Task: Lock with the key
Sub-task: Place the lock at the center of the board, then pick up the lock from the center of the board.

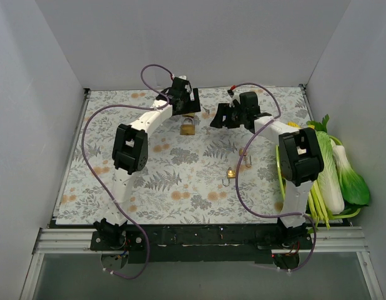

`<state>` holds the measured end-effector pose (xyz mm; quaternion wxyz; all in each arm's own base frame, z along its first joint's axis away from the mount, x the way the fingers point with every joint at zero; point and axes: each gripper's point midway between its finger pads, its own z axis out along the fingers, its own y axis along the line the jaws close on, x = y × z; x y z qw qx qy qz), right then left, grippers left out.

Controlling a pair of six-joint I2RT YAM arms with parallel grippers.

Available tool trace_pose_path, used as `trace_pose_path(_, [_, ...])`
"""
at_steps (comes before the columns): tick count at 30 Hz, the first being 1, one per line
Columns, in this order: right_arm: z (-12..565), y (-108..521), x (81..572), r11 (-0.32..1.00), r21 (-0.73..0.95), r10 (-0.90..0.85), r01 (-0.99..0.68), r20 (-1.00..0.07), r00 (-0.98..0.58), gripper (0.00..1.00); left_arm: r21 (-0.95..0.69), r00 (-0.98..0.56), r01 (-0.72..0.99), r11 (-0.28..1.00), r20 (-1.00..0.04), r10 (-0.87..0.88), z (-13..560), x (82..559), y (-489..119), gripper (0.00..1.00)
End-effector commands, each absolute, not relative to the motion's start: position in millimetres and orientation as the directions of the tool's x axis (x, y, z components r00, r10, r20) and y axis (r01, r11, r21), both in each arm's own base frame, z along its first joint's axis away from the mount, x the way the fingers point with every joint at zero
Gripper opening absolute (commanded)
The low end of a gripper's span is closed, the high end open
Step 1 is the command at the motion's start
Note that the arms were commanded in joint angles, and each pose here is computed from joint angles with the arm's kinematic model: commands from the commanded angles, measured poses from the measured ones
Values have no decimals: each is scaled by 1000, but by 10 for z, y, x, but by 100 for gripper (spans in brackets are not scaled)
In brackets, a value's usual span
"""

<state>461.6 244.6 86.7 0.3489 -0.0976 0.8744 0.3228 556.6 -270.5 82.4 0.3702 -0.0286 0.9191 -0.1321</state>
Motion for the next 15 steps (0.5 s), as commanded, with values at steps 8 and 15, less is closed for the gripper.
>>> trace_pose_path(8, [2002,2060,4205,711,116,-288,-693,-852,-438,81,-455,-544,368,811,-812,-209,2858,5216,-1966,98])
trace_pose_path(15, [1732,1710,3211,446,-52,-619,-894,-739,-266,81,-440,-519,564,699,-847,-114,3208,4529,-1521,98])
